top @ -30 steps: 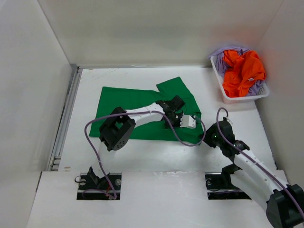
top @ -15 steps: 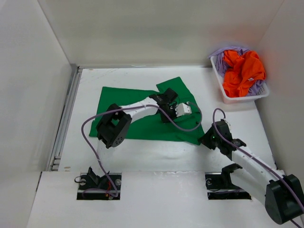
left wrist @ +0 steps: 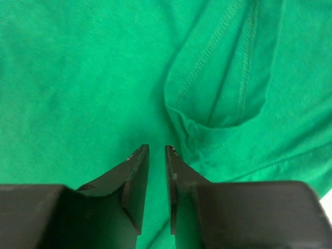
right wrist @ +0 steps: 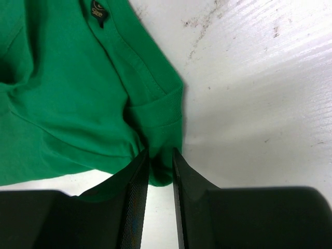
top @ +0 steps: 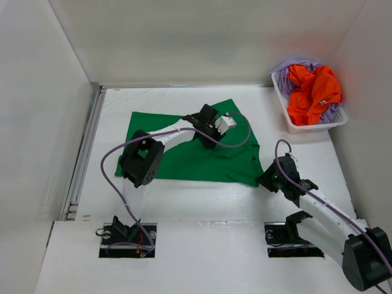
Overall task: Fold and stack the t-shirts
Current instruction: Fold the flattened tshirt in 1/3 of the way
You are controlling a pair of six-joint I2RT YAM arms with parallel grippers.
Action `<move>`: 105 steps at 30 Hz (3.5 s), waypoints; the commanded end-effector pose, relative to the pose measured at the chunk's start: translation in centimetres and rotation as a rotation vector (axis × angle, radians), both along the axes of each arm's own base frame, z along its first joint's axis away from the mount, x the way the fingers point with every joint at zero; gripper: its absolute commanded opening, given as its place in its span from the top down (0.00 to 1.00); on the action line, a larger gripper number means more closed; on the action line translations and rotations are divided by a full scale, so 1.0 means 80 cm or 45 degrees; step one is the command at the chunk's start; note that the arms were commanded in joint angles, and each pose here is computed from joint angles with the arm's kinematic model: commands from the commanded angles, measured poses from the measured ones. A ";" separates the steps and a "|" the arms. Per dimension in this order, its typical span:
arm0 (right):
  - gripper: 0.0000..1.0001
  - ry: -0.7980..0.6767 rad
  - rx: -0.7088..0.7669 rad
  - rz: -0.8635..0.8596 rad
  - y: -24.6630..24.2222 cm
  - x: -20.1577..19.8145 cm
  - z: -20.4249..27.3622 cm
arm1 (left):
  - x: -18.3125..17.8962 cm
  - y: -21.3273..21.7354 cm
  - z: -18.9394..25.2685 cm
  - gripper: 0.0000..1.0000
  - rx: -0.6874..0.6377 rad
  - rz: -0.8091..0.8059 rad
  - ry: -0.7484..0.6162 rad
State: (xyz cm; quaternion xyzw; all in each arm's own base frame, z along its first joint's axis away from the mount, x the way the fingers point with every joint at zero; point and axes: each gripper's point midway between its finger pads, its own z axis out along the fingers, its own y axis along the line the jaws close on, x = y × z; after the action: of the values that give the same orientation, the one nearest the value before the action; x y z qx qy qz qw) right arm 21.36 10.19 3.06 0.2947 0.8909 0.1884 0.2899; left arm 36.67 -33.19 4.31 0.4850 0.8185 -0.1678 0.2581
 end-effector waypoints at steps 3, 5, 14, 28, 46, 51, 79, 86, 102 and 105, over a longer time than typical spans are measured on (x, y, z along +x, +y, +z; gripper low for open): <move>0.70 -0.076 -0.023 -0.013 -0.001 0.014 0.021 | 0.031 -0.014 0.043 0.79 -0.080 0.104 -0.132; 0.70 -0.084 -0.041 -0.001 0.000 0.014 0.025 | 0.022 -0.022 0.060 0.76 -0.106 0.038 -0.162; 0.69 -0.080 -0.051 0.015 0.001 0.014 0.025 | -0.054 -0.053 0.055 0.64 -0.129 -0.393 -0.099; 0.68 -0.088 -0.042 0.014 0.001 0.012 0.026 | -0.031 -0.040 0.015 0.65 0.078 -0.432 -0.225; 0.68 -0.080 -0.044 0.013 0.001 0.014 0.024 | 0.022 -0.010 0.012 0.94 0.097 -0.090 -0.224; 0.68 -0.089 -0.057 0.007 -0.001 0.015 0.027 | 0.024 -0.002 0.004 0.75 0.146 -0.044 -0.225; 0.68 0.027 -0.130 0.256 0.041 0.018 0.028 | -0.096 0.311 -0.029 0.47 0.631 0.167 -0.029; 0.99 0.040 -0.078 0.259 0.047 0.024 0.023 | -0.093 0.317 -0.051 0.49 0.662 0.216 0.020; 0.99 0.029 -0.192 0.140 -0.003 0.066 0.024 | -0.115 0.321 -0.083 0.51 0.703 0.180 0.103; 0.94 0.048 -0.202 0.128 -0.008 0.067 0.013 | -0.117 0.320 -0.085 0.51 0.701 0.179 0.110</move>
State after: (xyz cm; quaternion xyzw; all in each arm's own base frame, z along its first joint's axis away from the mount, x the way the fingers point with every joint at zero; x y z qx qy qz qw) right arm 24.68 9.96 3.13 0.2302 0.9316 0.1259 0.2514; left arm 28.62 -8.31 1.65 0.4751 0.8683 0.0621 0.1283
